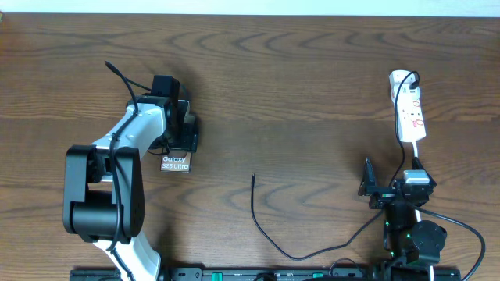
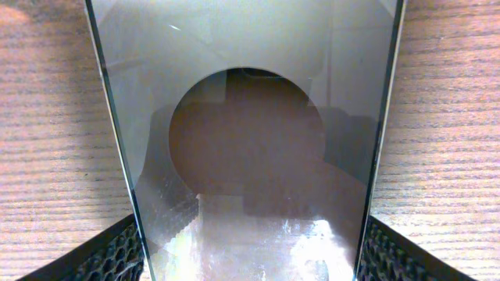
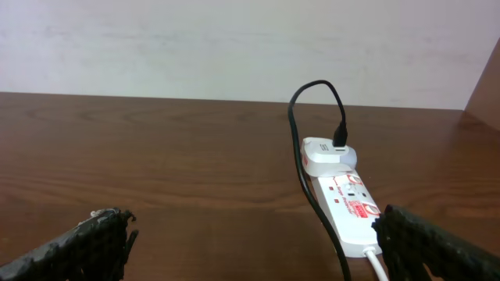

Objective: Plug charger to phone and switch on socket
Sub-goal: 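Close the left gripper on the phone and tilt it up, then lift the phone with the left gripper and raise it upright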

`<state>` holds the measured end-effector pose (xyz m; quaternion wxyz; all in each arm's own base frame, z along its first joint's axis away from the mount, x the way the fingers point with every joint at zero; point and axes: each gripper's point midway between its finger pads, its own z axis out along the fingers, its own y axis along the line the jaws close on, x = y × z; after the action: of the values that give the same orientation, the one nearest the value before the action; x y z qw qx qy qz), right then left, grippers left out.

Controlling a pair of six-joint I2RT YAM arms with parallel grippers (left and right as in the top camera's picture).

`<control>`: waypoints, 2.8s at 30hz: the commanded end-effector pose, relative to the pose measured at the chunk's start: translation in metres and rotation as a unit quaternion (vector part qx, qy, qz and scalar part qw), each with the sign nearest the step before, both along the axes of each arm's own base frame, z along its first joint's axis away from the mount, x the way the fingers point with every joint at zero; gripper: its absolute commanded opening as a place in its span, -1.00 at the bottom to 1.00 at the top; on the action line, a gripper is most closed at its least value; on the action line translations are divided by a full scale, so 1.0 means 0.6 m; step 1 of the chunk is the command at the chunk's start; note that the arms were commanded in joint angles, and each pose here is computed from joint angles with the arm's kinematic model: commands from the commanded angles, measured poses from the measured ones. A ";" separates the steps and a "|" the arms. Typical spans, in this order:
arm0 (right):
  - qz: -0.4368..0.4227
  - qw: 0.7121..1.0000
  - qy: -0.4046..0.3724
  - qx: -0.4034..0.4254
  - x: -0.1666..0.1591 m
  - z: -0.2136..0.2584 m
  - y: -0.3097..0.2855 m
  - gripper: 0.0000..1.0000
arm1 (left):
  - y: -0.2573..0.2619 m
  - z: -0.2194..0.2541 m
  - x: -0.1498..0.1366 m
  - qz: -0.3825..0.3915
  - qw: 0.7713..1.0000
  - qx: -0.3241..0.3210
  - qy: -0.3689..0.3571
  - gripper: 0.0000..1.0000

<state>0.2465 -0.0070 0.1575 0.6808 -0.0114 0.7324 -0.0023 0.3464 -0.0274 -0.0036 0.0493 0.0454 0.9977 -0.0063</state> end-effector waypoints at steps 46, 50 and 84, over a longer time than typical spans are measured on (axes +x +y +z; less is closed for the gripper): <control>-0.004 1.000 0.003 0.007 0.000 -0.003 -0.002 0.99 | 0.007 0.048 0.028 -0.006 1.000 0.014 -0.005 -0.85; -0.004 1.000 0.003 0.007 0.000 -0.003 -0.002 0.99 | -0.002 0.048 0.027 -0.008 1.000 -0.002 -0.004 -0.86; -0.004 1.000 0.003 0.007 0.000 -0.003 -0.002 0.99 | -0.072 0.096 0.033 -0.024 0.992 -0.124 -0.027 -0.86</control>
<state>0.2465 -0.0070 0.1575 0.6808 -0.0114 0.7324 -0.0023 0.3516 -0.0605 0.0247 0.0400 0.0506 0.9927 -0.1016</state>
